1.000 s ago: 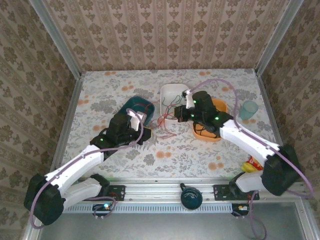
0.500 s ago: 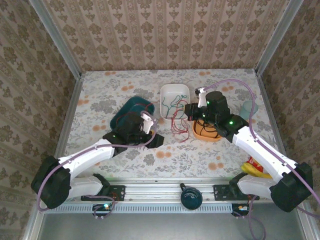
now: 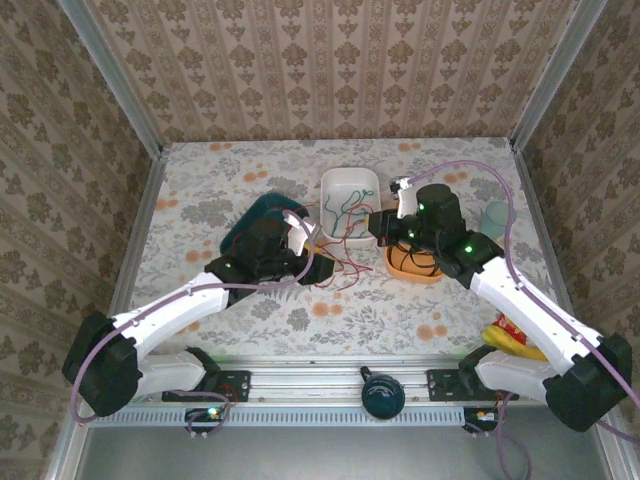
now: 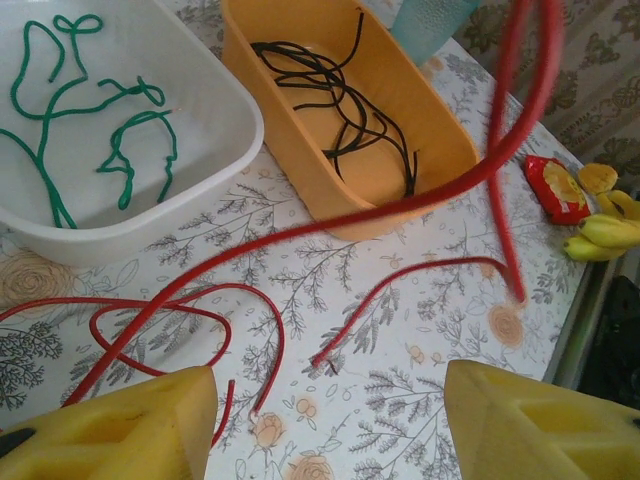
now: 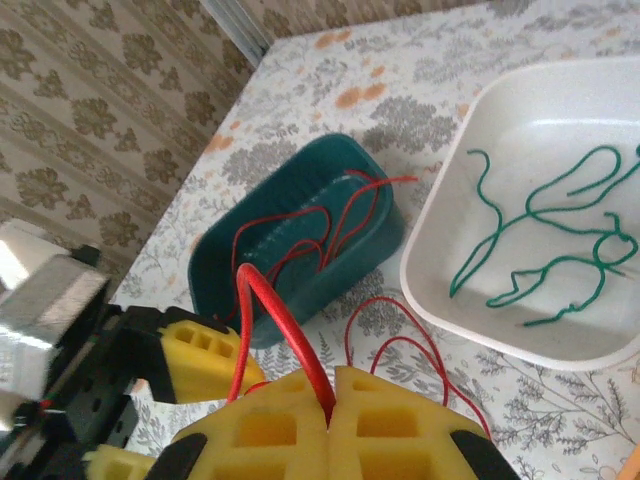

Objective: Untangle the cables

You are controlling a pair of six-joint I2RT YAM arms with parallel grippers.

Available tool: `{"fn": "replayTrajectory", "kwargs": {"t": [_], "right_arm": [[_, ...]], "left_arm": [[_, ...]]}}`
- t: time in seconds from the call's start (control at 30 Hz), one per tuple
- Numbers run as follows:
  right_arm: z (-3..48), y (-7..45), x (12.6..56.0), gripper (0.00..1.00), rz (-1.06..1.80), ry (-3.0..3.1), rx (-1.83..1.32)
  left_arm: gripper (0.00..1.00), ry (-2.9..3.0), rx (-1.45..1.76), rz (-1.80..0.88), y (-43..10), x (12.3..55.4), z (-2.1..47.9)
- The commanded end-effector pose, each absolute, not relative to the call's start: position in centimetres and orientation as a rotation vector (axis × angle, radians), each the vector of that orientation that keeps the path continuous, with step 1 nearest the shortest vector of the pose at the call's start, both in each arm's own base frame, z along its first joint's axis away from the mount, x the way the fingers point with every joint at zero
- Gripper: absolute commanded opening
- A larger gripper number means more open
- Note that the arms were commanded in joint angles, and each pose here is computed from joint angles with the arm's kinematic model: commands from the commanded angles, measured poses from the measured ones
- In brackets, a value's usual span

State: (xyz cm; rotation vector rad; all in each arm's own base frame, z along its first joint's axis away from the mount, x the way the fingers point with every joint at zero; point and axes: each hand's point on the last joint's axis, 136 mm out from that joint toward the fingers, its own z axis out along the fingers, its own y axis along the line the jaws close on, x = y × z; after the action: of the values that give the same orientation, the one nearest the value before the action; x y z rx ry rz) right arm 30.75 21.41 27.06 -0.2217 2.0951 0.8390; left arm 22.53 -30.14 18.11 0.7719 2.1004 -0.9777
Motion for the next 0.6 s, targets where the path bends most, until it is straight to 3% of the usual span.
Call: {"fn": "replayTrajectory", "kwargs": {"t": [0.0, 0.13, 0.3, 0.43, 0.57], "right_arm": [[29.9, 20.8, 30.7, 0.00, 0.814, 1.992, -0.224], [31.5, 21.9, 31.7, 0.00, 0.870, 1.957, -0.224], [33.0, 25.3, 33.9, 0.00, 0.939, 1.925, -0.256], [33.4, 28.9, 36.2, 0.00, 1.004, 1.913, -0.253], [33.0, 32.8, 39.1, 0.00, 1.094, 1.911, -0.197]], "left_arm": [[0.62, 2.103, 0.729, -0.943, -29.6, 22.7, 17.2], [0.62, 2.080, 0.530, -0.822, -26.9, 24.4, 17.1], [0.65, 2.009, 0.019, -0.437, -17.2, 27.0, 18.6], [0.66, 1.904, -0.395, -0.144, -7.2, 25.0, 20.0], [0.67, 1.820, -0.523, 0.002, -1.8, 22.2, 21.2]]}}
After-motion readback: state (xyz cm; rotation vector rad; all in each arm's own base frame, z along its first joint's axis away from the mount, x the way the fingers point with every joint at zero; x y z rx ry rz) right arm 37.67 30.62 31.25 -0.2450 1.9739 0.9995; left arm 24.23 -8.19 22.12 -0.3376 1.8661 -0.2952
